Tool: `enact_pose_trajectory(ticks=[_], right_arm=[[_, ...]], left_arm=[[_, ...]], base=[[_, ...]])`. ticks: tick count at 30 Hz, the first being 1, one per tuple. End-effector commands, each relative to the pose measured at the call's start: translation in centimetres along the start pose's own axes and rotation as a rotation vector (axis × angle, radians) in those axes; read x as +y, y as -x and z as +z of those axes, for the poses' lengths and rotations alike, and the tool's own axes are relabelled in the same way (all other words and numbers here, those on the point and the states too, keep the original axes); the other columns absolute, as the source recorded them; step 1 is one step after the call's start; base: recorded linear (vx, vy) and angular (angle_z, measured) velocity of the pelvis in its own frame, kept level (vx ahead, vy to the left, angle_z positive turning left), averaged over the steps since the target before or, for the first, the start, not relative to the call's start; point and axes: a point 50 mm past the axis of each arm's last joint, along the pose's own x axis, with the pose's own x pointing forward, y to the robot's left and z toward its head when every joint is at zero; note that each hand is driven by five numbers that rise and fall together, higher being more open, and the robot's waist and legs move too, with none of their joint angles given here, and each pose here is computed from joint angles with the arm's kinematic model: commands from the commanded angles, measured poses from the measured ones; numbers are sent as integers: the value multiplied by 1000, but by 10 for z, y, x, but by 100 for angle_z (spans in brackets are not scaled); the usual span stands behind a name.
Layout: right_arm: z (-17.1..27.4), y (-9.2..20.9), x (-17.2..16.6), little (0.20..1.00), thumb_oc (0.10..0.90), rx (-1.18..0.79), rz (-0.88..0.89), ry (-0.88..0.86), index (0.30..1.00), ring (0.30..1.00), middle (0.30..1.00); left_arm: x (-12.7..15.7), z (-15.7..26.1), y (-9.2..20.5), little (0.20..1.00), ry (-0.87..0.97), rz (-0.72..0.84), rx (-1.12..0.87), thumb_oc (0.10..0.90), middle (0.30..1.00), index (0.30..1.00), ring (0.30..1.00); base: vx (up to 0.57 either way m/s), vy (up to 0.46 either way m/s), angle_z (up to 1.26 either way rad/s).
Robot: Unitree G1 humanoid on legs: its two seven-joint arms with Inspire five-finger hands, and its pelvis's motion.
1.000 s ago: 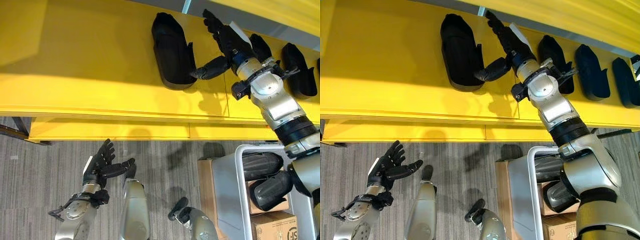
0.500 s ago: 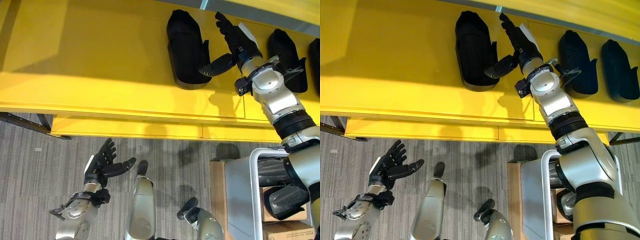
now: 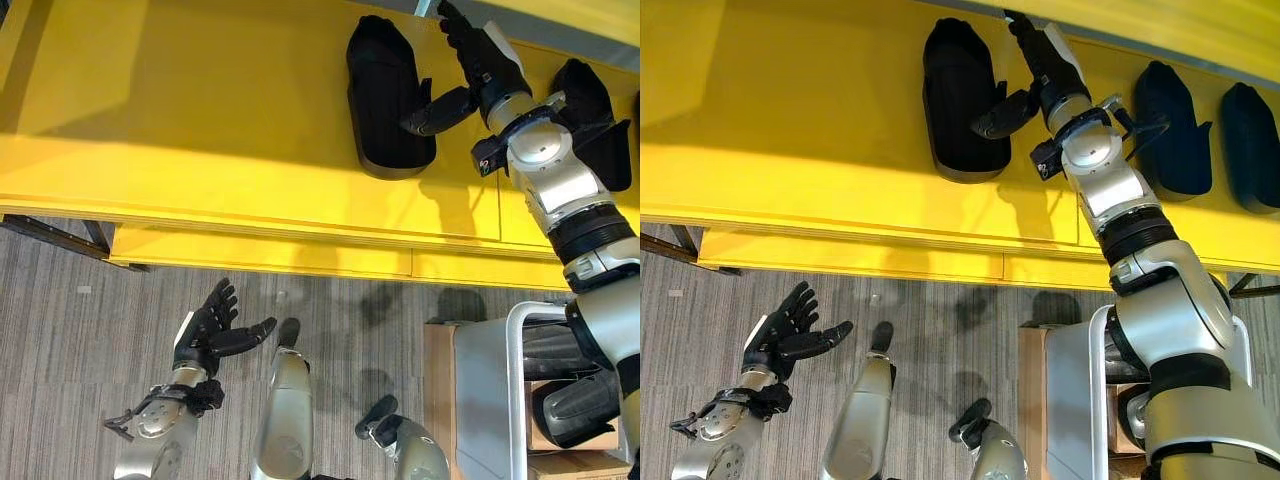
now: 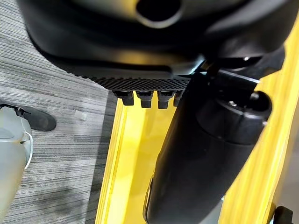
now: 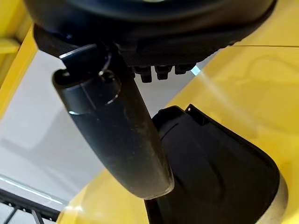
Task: Move parts from the plastic box to the shelf.
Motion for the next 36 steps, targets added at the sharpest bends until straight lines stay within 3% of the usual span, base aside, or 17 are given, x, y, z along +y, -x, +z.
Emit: enact_pose_trajectory(ticks=[1, 10, 16, 36], right_arm=[[62, -9, -47, 1000, 900, -197, -144, 98, 1000, 1000, 1000], [63, -10, -38, 1000, 900, -199, -108, 120, 1000, 1000, 1000], [53, -12, -29, 1000, 900, -147, -41, 230, 1000, 1000, 1000], [12, -5, -51, 1000, 900, 54, -24, 404, 1000, 1000, 1000]], left_arm=[[-7, 31, 0, 1000, -5, -81, -170, 900, 1000, 1000, 1000], [-7, 35, -1, 1000, -4, -72, -185, 900, 1000, 1000, 1000], [-5, 37, 0, 1000, -5, -63, -198, 900, 1000, 1000, 1000], [-3, 42, 3, 1000, -24, -62, -212, 900, 1000, 1000, 1000]], base=[[15, -9, 6], [3, -2, 5], [0, 0, 0], [0, -4, 3]])
